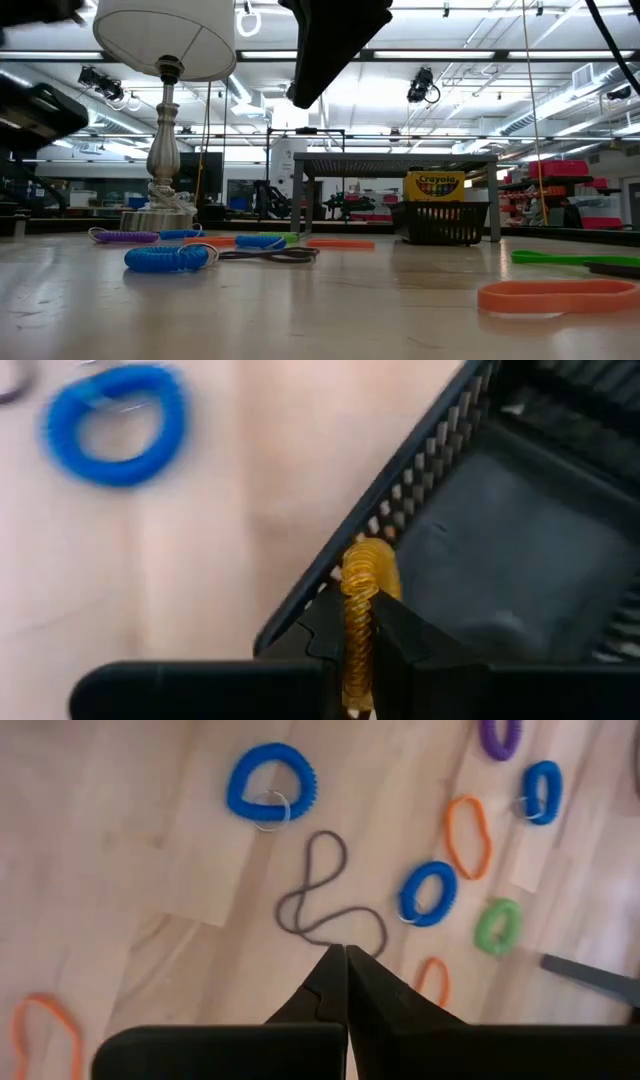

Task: Pick & Place Office Desk Supplies
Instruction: Put the yellow spring keychain into the bottom black bin, then put the purple spring keychain into the bottom black bin

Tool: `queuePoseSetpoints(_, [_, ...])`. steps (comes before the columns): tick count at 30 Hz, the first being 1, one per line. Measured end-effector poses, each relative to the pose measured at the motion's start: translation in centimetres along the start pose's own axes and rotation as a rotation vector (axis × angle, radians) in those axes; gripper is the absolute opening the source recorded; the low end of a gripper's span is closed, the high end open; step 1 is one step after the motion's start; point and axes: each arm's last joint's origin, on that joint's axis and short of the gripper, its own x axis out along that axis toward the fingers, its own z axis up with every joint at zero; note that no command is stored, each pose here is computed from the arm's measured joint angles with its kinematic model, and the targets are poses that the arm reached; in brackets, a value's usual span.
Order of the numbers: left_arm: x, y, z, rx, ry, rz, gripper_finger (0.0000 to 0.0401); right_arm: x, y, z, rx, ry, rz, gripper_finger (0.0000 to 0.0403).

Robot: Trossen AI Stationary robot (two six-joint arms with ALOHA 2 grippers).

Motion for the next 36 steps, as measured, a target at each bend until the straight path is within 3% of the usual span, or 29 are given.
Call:
queuePoseSetpoints(7, [0.2, 3.2, 0.4, -0.032, 0.038, 0.236, 0.0024, 0.0, -0.2, -0.2, -0.009, 0.018, -0.071, 0.0])
queuePoseSetpoints(14, [0.0, 5.0, 0.6, -0.037, 0.037, 0.391, 0.0024, 0.0, -0.3, -0.3, -0.014, 0.028, -0.086, 0.0])
queuePoseSetpoints(21, [-0.2, 5.0, 0.2, 0.024, 0.047, 0.437, 0.0025, 0.0, -0.2, -0.3, -0.013, 0.028, -0.078, 0.0])
queuePoseSetpoints(24, [-0.3, 4.3, 0.2, 0.047, 0.02, 0.408, 0.0068, 0.0, -0.2, -0.3, -0.012, 0.029, -0.055, 0.0])
queuePoseSetpoints(32, [-2.4, 3.0, 0.9, 0.035, -0.099, 0.324, 0.026, 0.0, -0.1, -0.3, -0.007, 0.027, -0.022, 0.0013])
queuePoseSetpoints(36, [-4.7, 2.8, 1.4, 0.017, -0.201, 0.317, 0.0325, 0.0, 0.0, -0.3, 0.001, 0.029, -0.006, 0.0009])
